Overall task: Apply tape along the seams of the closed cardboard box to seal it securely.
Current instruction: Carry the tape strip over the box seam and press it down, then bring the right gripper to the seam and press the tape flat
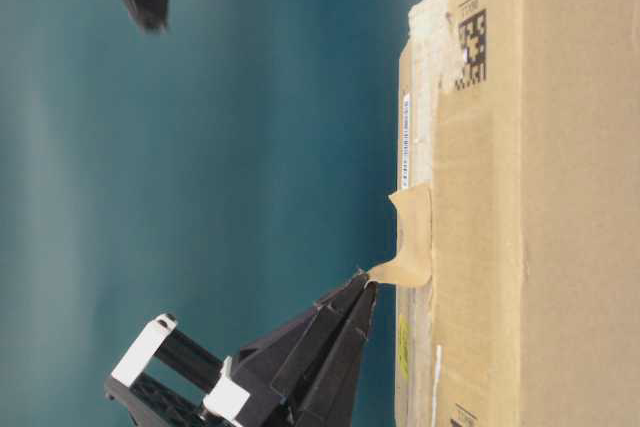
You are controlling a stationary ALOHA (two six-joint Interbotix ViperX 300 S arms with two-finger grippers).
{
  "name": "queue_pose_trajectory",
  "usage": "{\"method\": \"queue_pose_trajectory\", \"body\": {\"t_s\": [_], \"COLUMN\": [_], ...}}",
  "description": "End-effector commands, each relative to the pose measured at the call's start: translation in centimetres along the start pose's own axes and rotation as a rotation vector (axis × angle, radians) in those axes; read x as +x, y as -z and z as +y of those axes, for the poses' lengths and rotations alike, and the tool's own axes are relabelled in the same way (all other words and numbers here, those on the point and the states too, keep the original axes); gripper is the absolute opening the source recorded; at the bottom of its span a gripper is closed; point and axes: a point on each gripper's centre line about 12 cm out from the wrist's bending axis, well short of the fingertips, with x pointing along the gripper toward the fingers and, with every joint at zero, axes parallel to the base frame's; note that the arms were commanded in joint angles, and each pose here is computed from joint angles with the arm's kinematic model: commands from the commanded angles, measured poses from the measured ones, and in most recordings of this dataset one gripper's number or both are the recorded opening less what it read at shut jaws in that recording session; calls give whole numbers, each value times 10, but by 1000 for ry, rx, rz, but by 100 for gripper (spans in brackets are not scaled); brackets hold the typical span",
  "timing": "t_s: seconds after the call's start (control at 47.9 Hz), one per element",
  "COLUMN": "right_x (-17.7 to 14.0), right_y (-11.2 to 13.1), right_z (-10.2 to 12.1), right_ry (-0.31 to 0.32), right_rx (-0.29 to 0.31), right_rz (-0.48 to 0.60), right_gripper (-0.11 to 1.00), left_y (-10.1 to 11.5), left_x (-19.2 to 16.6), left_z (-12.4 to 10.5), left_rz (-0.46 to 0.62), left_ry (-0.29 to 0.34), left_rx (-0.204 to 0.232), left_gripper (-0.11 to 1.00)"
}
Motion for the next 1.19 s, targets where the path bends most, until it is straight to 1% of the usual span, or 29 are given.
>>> {"method": "queue_pose_trajectory", "body": {"t_s": [0.0,0.251,0.271,0.292,0.334,0.439,0.459,0.48,0.606,0.668,1.169], "right_x": [17,62,65,68,74,86,88,89,93,96,114], "right_y": [-9,-6,-6,-7,-7,-8,-8,-7,-3,3,52], "right_z": [-6,-9,-8,-8,-8,-8,-8,-8,-8,-8,-7], "right_ry": [23,30,28,28,28,28,28,28,28,27,34], "right_rx": [20,30,30,30,30,30,30,30,30,30,51], "right_rz": [-31,1,1,1,4,4,6,7,20,35,161], "right_gripper": [0,1,2,6,16,49,53,54,45,42,42], "left_y": [2,2,2,2,2,2,2,2,2,2,2], "left_x": [-3,-3,-3,-3,-3,-4,-3,-3,-3,-4,-3], "left_z": [10,9,8,8,8,8,8,8,8,8,8], "left_rz": [4,4,4,4,4,4,4,4,4,4,4], "left_ry": [-25,-18,-17,-17,-17,-17,-15,-15,-15,-18,-12], "left_rx": [-4,-2,-2,-4,-4,-4,-4,-4,-4,-4,-4], "left_gripper": [0,0,0,0,0,0,0,0,0,0,0]}}
